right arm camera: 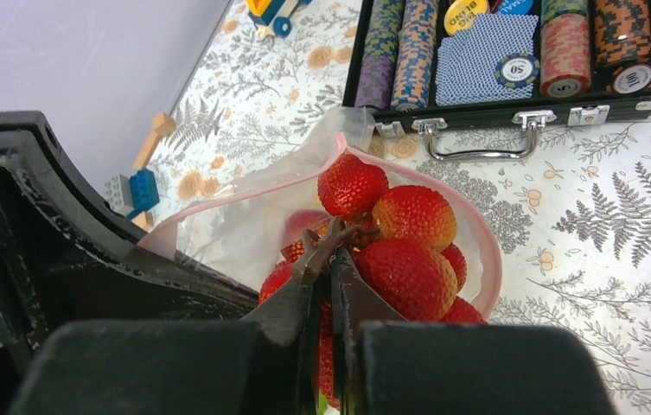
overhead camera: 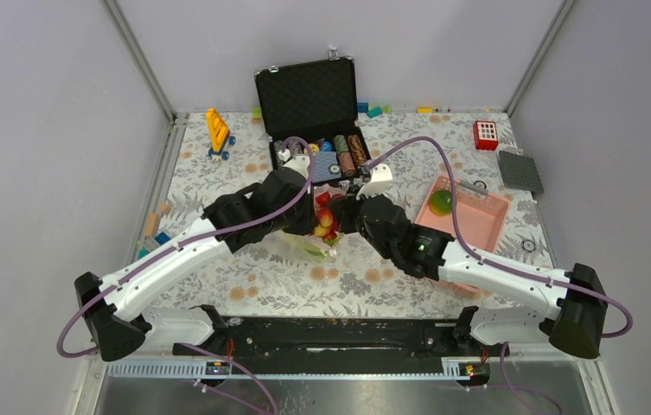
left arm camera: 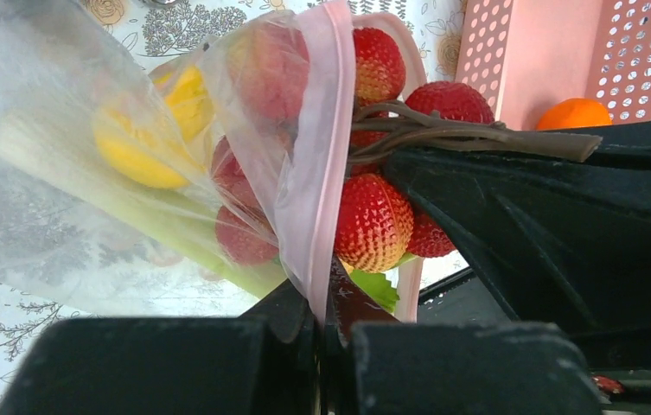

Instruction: Place the food in the zip-top bag and seal the zipper

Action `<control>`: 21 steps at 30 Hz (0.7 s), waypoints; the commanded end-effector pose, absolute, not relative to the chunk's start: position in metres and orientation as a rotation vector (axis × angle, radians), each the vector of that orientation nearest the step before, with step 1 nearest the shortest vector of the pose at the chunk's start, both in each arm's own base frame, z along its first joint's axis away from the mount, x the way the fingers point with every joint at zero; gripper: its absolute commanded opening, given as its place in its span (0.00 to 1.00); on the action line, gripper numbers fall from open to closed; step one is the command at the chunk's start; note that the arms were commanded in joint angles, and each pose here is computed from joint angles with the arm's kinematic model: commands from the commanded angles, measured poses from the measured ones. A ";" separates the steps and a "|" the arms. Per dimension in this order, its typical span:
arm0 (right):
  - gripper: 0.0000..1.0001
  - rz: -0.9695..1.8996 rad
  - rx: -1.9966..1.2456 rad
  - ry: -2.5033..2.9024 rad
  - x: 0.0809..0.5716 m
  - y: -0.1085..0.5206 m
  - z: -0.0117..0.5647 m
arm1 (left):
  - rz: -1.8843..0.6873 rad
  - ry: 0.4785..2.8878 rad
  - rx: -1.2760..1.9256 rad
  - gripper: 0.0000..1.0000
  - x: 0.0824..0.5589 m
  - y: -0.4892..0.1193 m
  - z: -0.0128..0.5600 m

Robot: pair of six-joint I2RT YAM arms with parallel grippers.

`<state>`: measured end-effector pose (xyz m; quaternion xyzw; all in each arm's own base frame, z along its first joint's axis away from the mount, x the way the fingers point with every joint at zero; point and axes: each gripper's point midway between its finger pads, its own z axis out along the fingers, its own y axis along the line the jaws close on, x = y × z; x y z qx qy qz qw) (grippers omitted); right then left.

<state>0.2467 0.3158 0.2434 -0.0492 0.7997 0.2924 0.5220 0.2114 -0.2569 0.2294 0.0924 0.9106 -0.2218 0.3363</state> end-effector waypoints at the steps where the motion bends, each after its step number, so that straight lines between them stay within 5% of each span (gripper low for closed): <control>1: 0.00 0.786 0.074 1.756 0.261 0.327 0.287 | -0.756 2.262 0.246 0.00 0.211 -0.282 0.269; 7: 0.00 0.654 0.139 1.687 0.278 0.310 0.306 | -0.793 2.239 0.262 0.00 0.202 -0.282 0.277; 13: 0.00 0.840 0.068 1.743 0.257 0.334 0.291 | -0.719 2.236 0.184 0.00 0.210 -0.269 0.276; 16: 0.00 1.039 -0.068 1.774 0.227 0.364 0.286 | -0.701 2.239 0.172 0.00 0.212 -0.268 0.277; 21: 0.00 0.954 -0.378 1.868 0.203 0.376 0.242 | -0.673 2.221 0.164 0.00 0.213 -0.260 0.283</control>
